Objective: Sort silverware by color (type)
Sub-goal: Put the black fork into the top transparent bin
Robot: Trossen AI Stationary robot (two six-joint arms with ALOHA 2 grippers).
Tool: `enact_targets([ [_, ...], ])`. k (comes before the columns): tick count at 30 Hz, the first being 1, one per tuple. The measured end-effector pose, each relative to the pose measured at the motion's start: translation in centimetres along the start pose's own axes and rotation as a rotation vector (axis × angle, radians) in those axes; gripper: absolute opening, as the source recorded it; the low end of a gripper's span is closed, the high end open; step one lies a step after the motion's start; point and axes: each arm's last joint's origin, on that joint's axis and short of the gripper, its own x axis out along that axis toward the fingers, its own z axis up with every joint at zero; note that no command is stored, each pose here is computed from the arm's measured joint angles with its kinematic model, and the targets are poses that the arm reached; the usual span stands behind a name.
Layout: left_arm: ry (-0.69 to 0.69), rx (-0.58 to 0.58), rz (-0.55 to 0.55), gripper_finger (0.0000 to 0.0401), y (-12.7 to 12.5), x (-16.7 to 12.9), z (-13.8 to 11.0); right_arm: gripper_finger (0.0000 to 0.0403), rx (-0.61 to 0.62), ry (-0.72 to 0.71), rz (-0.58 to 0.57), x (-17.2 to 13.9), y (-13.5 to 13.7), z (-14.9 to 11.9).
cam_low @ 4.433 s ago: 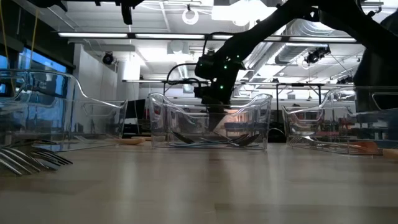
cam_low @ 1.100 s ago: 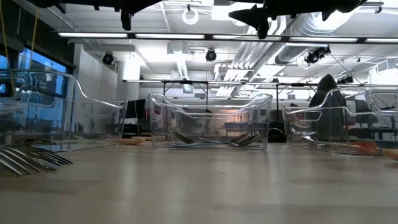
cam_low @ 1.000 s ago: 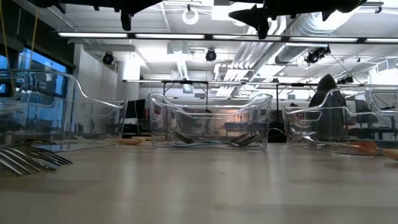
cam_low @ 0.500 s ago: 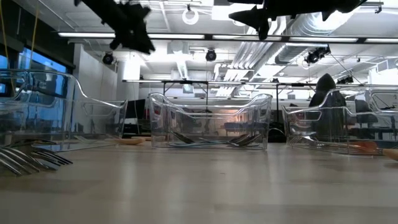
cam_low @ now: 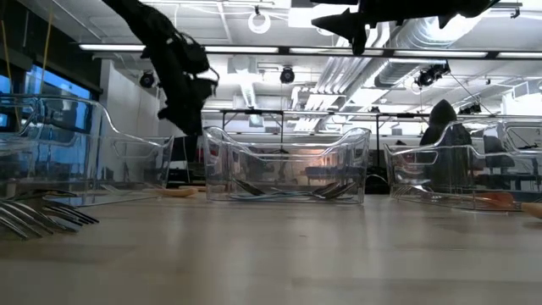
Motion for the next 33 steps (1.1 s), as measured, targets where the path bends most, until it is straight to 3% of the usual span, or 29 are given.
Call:
enact_targets([
  [7,0.145,0.01,-0.012,0.0149,0.5,4.3,-0.5,0.0197,-0.001,0.001,0.0,0.0,0.0,0.0],
  [16,0.264,0.153,0.012,0.0149,1.2,7.8,-1.2,0.0197,0.001,-0.009,-0.049,0.0,-0.1,0.0],
  [33,0.322,0.225,0.11,0.0149,2.0,11.7,-1.6,0.0197,0.074,0.018,-0.095,0.0,-0.4,-0.4],
])
